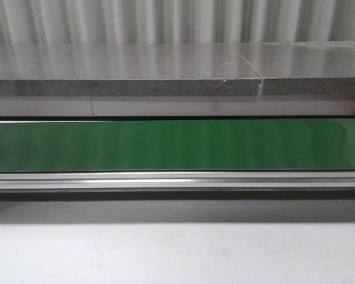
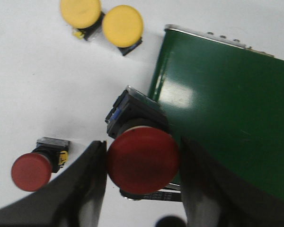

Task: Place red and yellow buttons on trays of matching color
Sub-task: 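Grasp a red mushroom button from the pile with the left gripper, then set the red button upright on the belt's near end, release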

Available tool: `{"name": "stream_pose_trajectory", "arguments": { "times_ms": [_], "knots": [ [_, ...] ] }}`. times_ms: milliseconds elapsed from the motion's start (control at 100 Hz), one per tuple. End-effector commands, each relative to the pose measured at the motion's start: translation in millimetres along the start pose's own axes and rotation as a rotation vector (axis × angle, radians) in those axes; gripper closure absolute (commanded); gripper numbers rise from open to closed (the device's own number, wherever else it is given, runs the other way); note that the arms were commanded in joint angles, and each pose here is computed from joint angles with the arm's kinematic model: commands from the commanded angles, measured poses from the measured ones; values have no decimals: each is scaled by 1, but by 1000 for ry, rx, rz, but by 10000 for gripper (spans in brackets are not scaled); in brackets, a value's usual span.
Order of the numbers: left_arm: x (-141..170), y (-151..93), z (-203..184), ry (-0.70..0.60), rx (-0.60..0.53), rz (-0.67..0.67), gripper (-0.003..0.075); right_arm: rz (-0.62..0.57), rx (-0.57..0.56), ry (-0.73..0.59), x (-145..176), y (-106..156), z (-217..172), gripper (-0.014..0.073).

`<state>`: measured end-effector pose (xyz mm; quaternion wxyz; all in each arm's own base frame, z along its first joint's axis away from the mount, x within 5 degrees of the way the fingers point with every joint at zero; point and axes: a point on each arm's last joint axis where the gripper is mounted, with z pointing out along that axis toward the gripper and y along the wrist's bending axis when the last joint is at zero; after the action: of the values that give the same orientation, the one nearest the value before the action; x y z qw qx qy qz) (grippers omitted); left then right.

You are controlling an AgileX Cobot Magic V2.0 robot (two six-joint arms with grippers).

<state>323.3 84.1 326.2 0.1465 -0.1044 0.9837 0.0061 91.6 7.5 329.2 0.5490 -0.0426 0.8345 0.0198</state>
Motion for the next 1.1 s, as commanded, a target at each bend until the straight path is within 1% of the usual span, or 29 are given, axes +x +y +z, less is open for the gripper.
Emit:
{"name": "stream_pose_trajectory", "arguments": {
  "times_ms": [0, 110, 190, 330, 460, 530, 690, 750, 870, 990, 1090],
  "knots": [
    [2, -19, -21, -34, 30, 54, 533, -13, 14, -86, -12, -1, -5, 664],
    [1, -36, -14, -14, 46, 106, 533, -13, 14, -86, -12, -1, -5, 664],
    [-1, -42, -5, 10, 51, 124, 533, -13, 14, -86, -12, -1, -5, 664],
    [-6, -46, 14, 60, 69, 124, 533, -13, 14, -86, -12, -1, -5, 664],
    [-7, -48, 21, 78, 82, 123, 521, -13, 14, -86, -12, -1, -5, 664],
    [-7, -49, 20, 74, 95, 137, 470, -13, 14, -87, -12, -1, -5, 664],
    [-9, -49, 19, 61, 96, 136, 236, -13, 14, -87, -12, -1, -5, 664],
    [-12, -49, 17, 38, 96, 136, 190, -13, 14, -86, -12, -1, -5, 664],
    [-22, -52, 2, -48, 119, 116, 187, -13, 14, -86, -12, -1, -5, 664],
    [-37, -49, -22, -165, 124, 14, 187, -13, 14, -86, -12, -1, -5, 664],
    [-44, -42, -32, -217, 125, -59, 187, -13, 14, -86, -12, -1, -5, 664]
  ]
}}
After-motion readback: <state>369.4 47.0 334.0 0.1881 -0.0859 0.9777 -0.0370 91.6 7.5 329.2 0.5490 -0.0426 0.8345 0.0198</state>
